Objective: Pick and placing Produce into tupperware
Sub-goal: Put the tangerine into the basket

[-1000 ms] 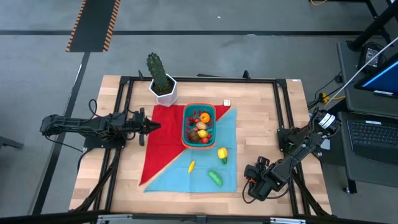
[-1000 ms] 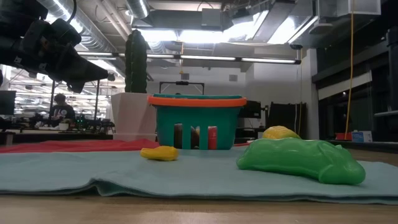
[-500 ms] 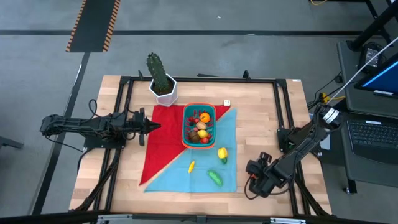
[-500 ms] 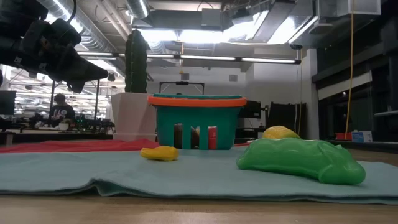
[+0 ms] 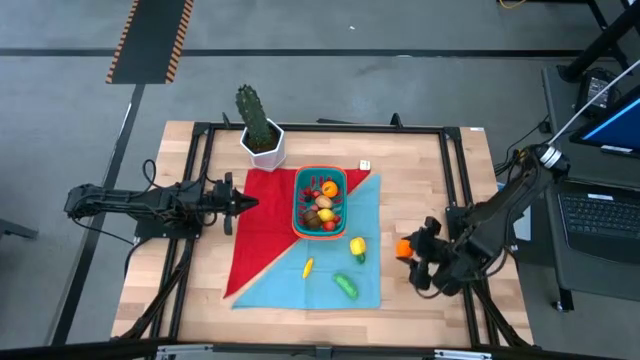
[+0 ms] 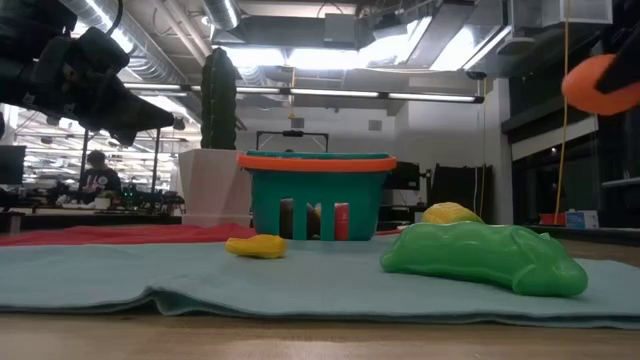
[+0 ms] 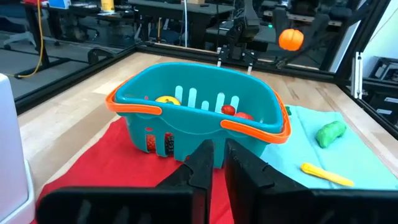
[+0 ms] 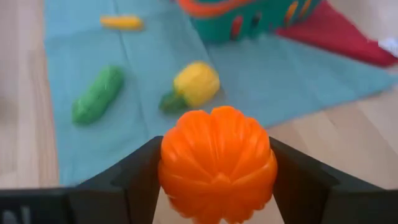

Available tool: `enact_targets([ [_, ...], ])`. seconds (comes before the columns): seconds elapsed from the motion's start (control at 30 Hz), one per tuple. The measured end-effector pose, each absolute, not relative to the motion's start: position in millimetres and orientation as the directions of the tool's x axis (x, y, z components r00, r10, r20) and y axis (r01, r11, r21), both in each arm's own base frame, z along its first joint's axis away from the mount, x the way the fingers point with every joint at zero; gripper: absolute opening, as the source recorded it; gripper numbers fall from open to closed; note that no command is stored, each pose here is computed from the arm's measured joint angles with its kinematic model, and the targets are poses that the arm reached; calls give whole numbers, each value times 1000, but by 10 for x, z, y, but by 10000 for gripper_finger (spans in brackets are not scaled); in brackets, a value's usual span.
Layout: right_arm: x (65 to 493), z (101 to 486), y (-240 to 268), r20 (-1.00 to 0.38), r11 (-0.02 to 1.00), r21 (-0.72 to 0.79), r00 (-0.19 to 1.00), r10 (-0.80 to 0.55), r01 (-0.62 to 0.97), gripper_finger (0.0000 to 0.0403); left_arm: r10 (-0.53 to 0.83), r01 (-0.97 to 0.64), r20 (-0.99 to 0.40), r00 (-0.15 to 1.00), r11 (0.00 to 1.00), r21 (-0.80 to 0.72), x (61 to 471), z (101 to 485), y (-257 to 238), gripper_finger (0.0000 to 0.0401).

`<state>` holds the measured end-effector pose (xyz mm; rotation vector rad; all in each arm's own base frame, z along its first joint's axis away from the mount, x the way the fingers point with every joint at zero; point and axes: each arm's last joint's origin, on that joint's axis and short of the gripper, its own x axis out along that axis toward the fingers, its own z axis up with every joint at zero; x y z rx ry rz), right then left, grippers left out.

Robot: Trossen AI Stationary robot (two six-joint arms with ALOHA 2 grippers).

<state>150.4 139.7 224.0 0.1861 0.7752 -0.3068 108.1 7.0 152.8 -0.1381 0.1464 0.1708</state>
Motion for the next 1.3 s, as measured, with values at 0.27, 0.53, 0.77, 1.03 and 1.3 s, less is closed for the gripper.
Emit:
enact_targets([
  [0.27,1300,1886,1127,-506,948,159,847,-163,277,248,159,-179,-157,975,976,-124,1081,1528,70,52],
  [0.53,1201,1832,995,-257,974,171,961,-102,149,248,159,-179,-157,975,976,-124,1081,1528,70,69],
  [0.77,1213,1918,927,-153,985,117,982,-108,126,248,159,-179,-156,975,976,-124,1081,1529,70,81],
  [1.03,1272,1922,859,-162,979,155,981,-103,129,248,159,-179,-156,975,976,-124,1081,1530,70,93],
  [1.3,1342,1921,757,-166,970,161,973,-158,185,248,159,-179,-156,975,976,-124,1081,1529,70,101],
])
